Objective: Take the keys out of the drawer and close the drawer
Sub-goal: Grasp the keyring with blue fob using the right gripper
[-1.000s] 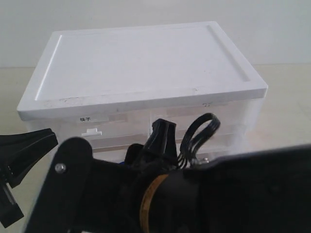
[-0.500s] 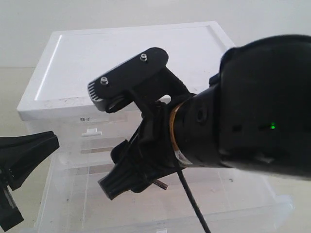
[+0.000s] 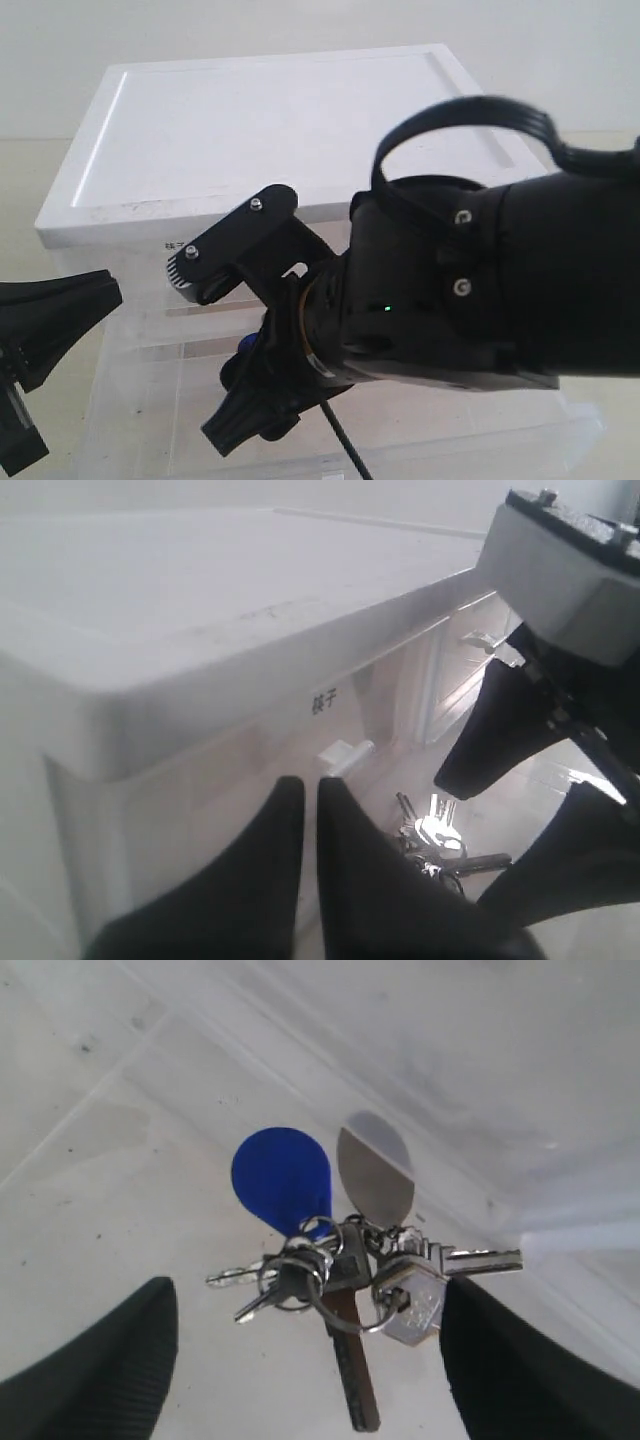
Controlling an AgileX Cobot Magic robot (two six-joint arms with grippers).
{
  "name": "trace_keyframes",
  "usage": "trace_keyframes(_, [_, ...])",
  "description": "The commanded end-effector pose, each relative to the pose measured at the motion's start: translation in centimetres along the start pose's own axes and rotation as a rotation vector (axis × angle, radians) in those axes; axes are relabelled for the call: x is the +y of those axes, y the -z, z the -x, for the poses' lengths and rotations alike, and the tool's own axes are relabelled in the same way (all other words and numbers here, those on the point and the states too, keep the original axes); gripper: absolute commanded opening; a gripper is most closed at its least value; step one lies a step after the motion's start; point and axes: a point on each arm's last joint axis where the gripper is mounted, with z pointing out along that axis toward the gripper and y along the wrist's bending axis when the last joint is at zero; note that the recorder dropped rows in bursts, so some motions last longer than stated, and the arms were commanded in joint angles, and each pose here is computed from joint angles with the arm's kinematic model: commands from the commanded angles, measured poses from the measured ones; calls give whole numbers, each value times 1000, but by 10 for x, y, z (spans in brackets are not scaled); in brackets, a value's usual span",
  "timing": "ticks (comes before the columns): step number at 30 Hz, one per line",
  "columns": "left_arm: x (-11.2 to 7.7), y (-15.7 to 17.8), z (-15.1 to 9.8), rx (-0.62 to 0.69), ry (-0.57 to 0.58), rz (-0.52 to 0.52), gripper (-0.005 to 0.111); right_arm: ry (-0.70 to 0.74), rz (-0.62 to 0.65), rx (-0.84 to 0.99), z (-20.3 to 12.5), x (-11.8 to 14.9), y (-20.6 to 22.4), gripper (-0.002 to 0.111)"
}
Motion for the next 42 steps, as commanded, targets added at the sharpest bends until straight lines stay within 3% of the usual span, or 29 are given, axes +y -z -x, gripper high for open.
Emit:
trace_keyframes(1, [-1,1,-1,5,12,-3,5,-30,-18,9,1,-5,-11,66])
trace_keyframes(17, [-3,1,-2,15,9,-16,5,-27,-11,69,-7,0,-35,65])
trace_keyframes(19, [-3,1,-2,15,9,-16,5,-18,-20,80,-8,-1,-35,56])
trace_keyframes(24, [-3,1,-2,15,9,-16,5,38,-51,117,-11,-4,-34,3])
trace_keyframes(25, [-3,1,-2,12,9,-17,5,56,-55,124,-11,-5,-34,0])
trace_keyframes(36, [-3,1,-2,14,9,-16,5,131,-47,63,-4,-5,-19,0])
trace_keyframes(42, [-3,1,-2,17,8,-19,5,78,-26,-58,7,-15,24,0])
